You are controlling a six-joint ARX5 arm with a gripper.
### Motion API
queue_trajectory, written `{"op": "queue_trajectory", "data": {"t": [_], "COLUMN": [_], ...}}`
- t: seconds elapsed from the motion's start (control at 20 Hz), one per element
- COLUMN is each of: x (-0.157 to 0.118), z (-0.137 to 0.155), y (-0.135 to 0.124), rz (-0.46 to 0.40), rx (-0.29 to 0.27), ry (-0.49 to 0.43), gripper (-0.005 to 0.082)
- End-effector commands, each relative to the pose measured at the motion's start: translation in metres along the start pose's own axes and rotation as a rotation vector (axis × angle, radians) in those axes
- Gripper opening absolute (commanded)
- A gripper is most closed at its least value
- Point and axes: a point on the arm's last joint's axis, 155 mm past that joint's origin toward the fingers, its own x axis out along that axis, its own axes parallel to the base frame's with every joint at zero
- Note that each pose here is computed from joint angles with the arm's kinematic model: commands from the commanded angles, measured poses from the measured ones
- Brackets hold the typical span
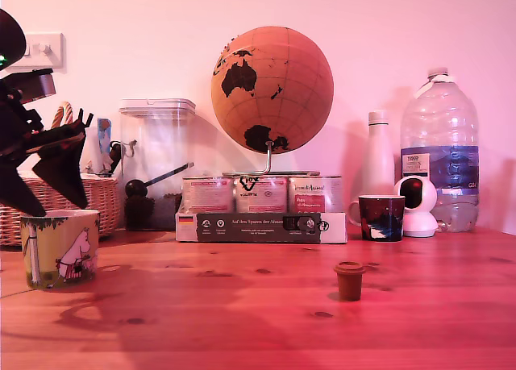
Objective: Pick up the coffee capsules on the table and drop them inside the coffee cup
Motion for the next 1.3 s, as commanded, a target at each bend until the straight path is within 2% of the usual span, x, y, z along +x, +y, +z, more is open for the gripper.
{"op": "queue_trajectory", "data": {"t": [0.0,0.05,0.1,0.45,0.7,0.8,1.1,1.25], "x": [0.000,-0.003,-0.007,-0.065,-0.107,-0.111,-0.103,-0.100], "z": [0.002,0.004,0.008,0.043,0.064,0.061,0.028,0.011], "y": [-0.002,-0.005,-0.007,-0.029,-0.063,-0.080,-0.125,-0.151], "rz": [-0.008,-0.017,-0.022,-0.062,-0.123,-0.154,-0.263,-0.360], "rx": [-0.001,0.003,0.008,0.055,0.133,0.173,0.278,0.333], "ry": [-0.005,-0.013,-0.025,-0.182,-0.324,-0.369,-0.449,-0.482], "gripper": [0.0197,0.0073,-0.0013,-0.0021,-0.0021,-0.0021,-0.0021,-0.0021]}}
